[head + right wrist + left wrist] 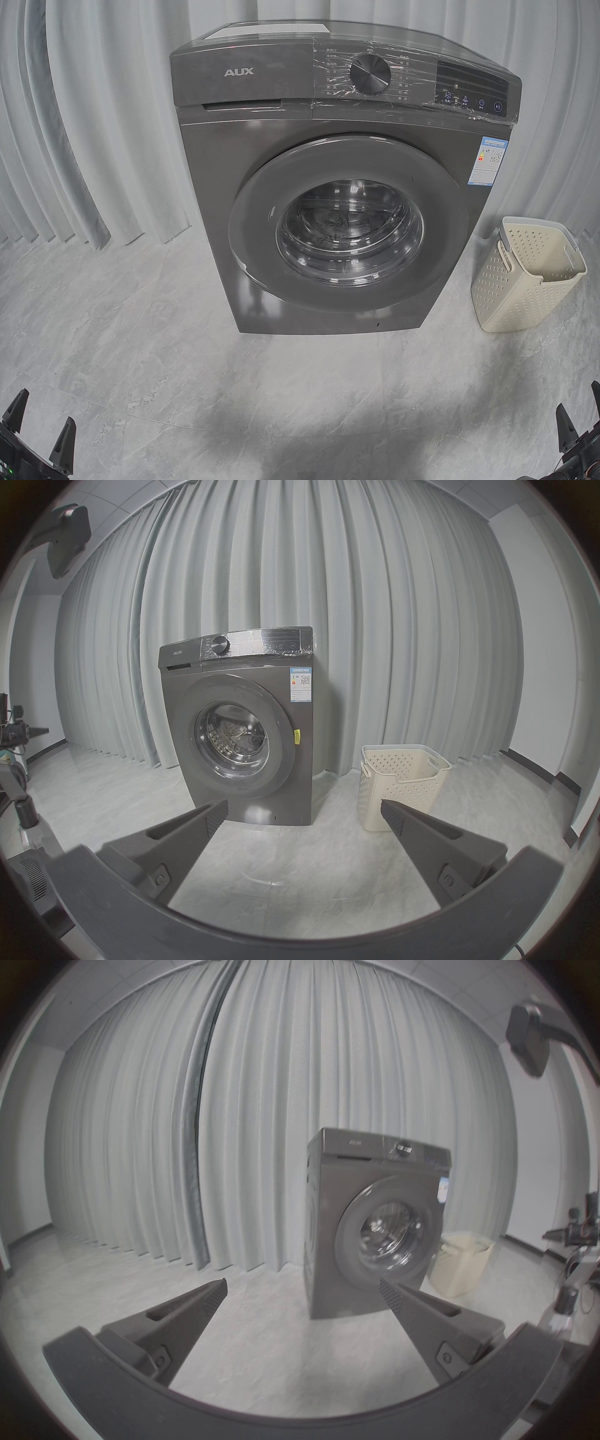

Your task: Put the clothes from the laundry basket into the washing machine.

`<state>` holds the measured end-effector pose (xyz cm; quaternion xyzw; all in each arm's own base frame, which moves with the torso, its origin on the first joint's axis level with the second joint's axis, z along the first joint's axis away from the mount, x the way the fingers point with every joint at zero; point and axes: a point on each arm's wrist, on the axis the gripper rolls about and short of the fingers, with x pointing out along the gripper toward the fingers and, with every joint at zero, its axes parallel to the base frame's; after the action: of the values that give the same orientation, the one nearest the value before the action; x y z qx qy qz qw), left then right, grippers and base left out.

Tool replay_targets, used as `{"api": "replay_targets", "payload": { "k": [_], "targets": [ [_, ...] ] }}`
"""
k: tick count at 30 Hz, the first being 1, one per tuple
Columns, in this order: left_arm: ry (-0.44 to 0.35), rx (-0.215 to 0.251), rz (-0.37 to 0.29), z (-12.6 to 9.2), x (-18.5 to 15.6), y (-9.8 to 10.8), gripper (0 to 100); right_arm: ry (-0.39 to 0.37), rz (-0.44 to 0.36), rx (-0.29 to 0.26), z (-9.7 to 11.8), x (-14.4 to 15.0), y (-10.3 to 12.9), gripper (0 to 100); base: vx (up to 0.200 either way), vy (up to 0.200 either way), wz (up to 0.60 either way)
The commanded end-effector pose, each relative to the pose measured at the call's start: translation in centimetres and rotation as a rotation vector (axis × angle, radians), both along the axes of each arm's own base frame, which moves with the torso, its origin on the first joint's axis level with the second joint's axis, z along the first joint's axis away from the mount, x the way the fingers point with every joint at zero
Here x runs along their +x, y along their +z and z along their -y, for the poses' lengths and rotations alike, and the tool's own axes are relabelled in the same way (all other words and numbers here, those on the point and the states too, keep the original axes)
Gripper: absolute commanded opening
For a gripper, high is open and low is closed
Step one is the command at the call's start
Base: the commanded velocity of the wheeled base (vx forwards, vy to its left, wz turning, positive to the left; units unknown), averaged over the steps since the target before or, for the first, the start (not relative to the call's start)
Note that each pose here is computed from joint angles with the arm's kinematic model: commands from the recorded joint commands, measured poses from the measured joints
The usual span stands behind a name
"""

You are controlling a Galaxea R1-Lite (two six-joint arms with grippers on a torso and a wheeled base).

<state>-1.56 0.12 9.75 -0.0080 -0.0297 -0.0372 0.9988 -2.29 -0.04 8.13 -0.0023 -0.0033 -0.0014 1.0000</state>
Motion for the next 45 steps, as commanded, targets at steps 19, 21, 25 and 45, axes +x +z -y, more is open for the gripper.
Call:
{"api": "replay_targets", "payload": {
  "k": [19,21,25,45],
  "targets": [
    [0.087,0.014,-0.061,0.1,-0.7,-2.1,100,0.27,-0.018,0.026,-0.4,0.9,7.5,100,0.0,0.0,0.0],
    [0.087,0.02,-0.059,0.1,-0.7,-2.1,100,0.332,-0.097,0.056,-0.7,2.2,7.6,100,0.0,0.0,0.0],
    [0.085,0.014,-0.061,0.1,-0.7,-2.2,100,0.45,-0.207,0.075,-1.0,4.3,8.0,100,0.0,0.0,0.0],
    [0.087,0.014,-0.06,0.1,-0.7,-2.1,100,0.635,-0.44,0.196,-4.2,15.0,7.7,100,0.0,-0.06,0.0]
  ]
}}
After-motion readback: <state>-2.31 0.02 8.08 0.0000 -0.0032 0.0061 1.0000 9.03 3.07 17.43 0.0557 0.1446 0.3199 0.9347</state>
